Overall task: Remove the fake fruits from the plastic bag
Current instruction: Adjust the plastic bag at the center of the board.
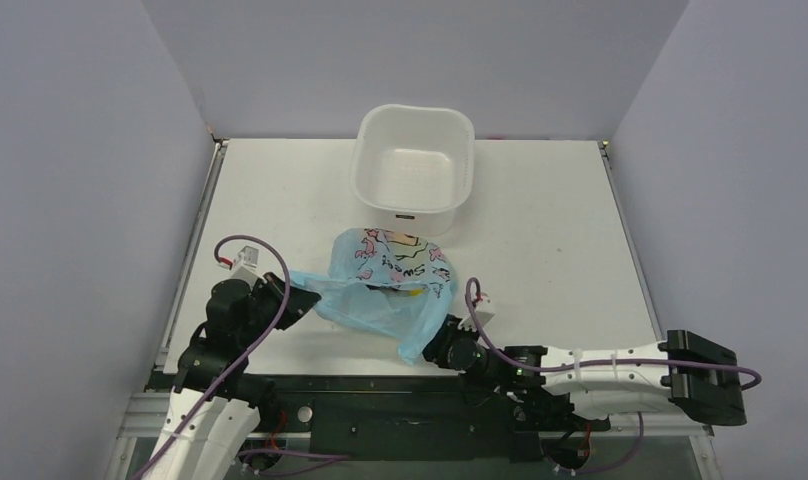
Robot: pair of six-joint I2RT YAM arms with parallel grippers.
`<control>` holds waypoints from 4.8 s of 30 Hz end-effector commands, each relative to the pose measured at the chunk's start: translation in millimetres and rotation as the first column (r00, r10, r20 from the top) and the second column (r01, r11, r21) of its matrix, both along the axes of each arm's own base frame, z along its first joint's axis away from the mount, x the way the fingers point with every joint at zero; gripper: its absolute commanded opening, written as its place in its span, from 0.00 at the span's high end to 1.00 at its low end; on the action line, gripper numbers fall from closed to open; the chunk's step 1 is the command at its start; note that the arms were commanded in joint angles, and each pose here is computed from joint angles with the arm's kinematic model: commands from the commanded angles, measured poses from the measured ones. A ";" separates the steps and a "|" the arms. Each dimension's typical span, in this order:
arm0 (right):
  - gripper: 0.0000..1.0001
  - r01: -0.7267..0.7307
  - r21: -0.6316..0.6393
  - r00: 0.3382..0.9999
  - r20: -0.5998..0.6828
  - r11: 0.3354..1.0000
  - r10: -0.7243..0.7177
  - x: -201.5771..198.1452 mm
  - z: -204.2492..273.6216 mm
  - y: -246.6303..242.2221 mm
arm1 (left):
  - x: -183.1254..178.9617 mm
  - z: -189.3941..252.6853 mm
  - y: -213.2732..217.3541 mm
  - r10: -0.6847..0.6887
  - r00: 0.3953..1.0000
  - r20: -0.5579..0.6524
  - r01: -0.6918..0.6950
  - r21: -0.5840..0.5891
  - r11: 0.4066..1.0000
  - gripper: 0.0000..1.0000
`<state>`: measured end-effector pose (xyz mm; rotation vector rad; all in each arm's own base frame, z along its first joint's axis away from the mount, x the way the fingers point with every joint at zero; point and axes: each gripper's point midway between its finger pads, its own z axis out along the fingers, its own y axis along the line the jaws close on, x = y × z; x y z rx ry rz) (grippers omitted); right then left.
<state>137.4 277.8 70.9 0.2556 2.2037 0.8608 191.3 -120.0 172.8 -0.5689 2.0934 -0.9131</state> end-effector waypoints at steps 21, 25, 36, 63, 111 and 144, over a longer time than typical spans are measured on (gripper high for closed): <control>0.34 -0.316 -0.199 0.850 0.375 0.928 0.370 -32.0 253.9 -9.1 | 0.7 38.7 3.0 -0.082 0.990 0.115 0.069 0.107 0.992 1.00; 0.39 -0.334 -0.242 0.822 0.398 0.911 0.407 -28.2 278.0 24.7 | 0.6 34.9 3.5 -0.075 0.992 0.104 0.064 0.105 0.992 1.00; 0.69 -0.306 -0.435 0.824 0.324 0.847 0.465 29.8 204.0 77.9 | 0.8 57.4 4.9 -0.061 0.989 0.134 0.049 0.094 0.994 1.00; 0.80 -0.284 -0.581 0.807 0.285 0.763 0.517 6.5 -20.2 139.2 | -1.1 20.4 36.6 0.069 0.997 0.016 -0.071 0.231 0.970 1.00; 0.52 -0.038 -0.550 0.894 0.355 0.834 0.274 15.8 37.3 46.1 | -38.2 14.6 18.0 0.029 0.997 -0.065 -0.025 0.055 0.998 0.59; 0.68 0.095 -0.534 0.901 0.405 0.840 0.155 48.3 -14.8 -29.2 | 19.7 -32.6 2.6 0.067 0.998 -0.006 -0.068 -0.030 0.997 1.00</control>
